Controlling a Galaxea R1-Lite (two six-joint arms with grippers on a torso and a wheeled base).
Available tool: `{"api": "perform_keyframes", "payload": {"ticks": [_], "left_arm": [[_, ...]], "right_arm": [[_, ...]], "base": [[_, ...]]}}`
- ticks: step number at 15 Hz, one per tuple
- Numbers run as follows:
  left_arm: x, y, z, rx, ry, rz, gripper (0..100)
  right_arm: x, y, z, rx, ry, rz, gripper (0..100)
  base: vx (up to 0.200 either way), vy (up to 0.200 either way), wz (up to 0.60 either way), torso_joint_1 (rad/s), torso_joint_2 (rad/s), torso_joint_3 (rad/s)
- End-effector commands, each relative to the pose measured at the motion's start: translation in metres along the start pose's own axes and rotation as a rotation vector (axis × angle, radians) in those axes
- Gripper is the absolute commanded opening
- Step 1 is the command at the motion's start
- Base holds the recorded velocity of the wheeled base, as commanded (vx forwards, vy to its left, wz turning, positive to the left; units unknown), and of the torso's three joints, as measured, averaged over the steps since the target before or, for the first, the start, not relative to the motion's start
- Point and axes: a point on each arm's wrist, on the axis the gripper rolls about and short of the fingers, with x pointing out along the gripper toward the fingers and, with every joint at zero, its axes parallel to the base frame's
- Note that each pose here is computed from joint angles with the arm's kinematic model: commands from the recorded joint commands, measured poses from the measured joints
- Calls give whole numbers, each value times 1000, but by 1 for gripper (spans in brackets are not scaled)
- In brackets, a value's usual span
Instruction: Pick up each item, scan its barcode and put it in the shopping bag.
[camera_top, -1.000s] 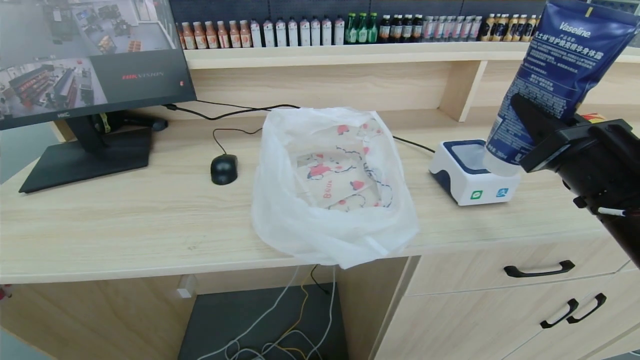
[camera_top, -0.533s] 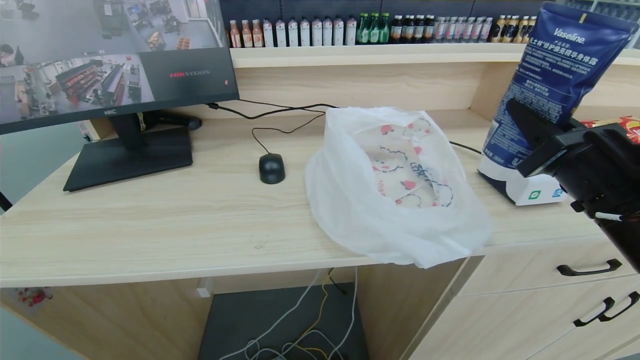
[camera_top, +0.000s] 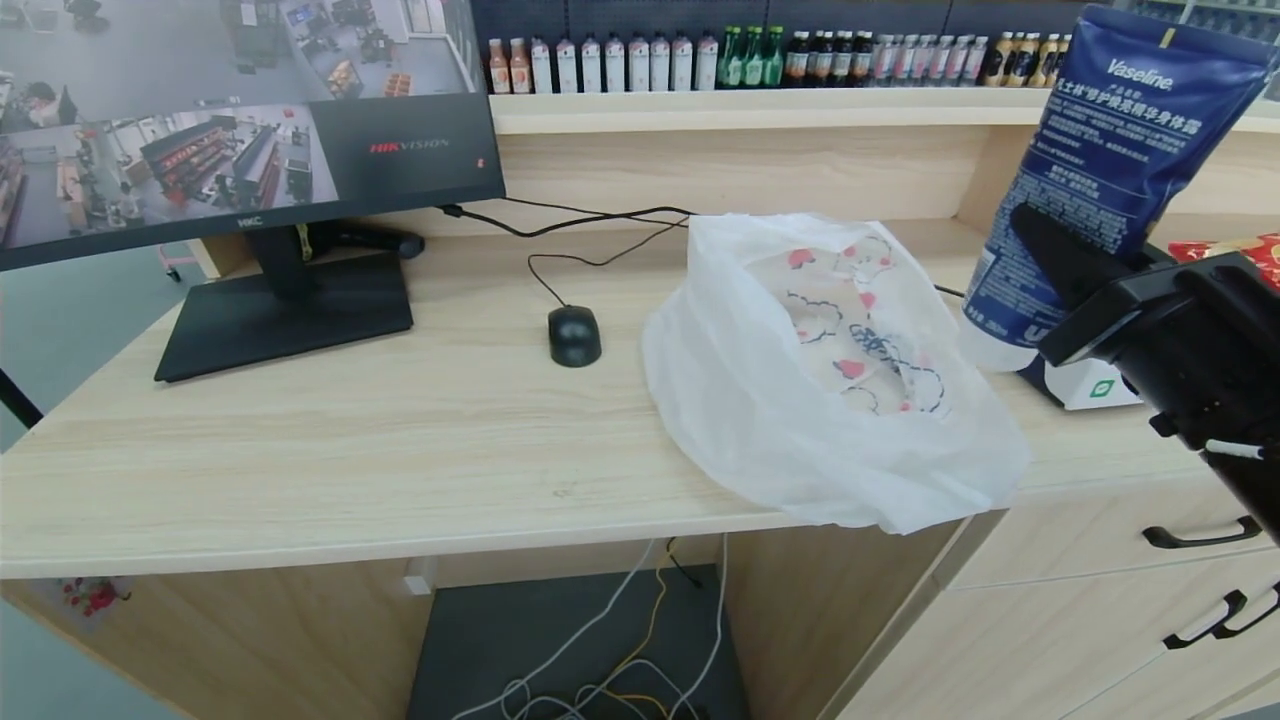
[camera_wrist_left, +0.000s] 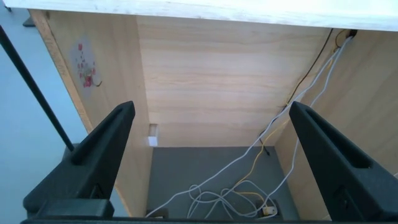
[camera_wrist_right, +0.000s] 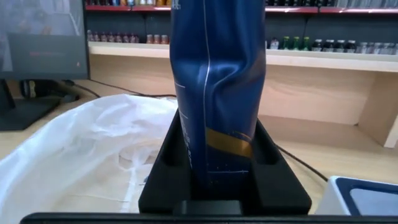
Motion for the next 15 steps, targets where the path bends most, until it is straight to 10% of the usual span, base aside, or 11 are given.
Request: {"api": "perform_keyframes", "payload": {"ticks": [1,9,15], "left_arm": [[0,0,0,0,-1,1,100],[0,0,0,0,-1,1,100],[0,0,0,0,-1,1,100]], "right_arm": [[-2,11,4,45,-2,44,0],[60,23,50,485,7,162,0],[58,19,34,816,133,267,0]], "base": [[0,0,0,0,0,0],[0,0,0,0,0,0],[0,0,0,0,0,0]]}}
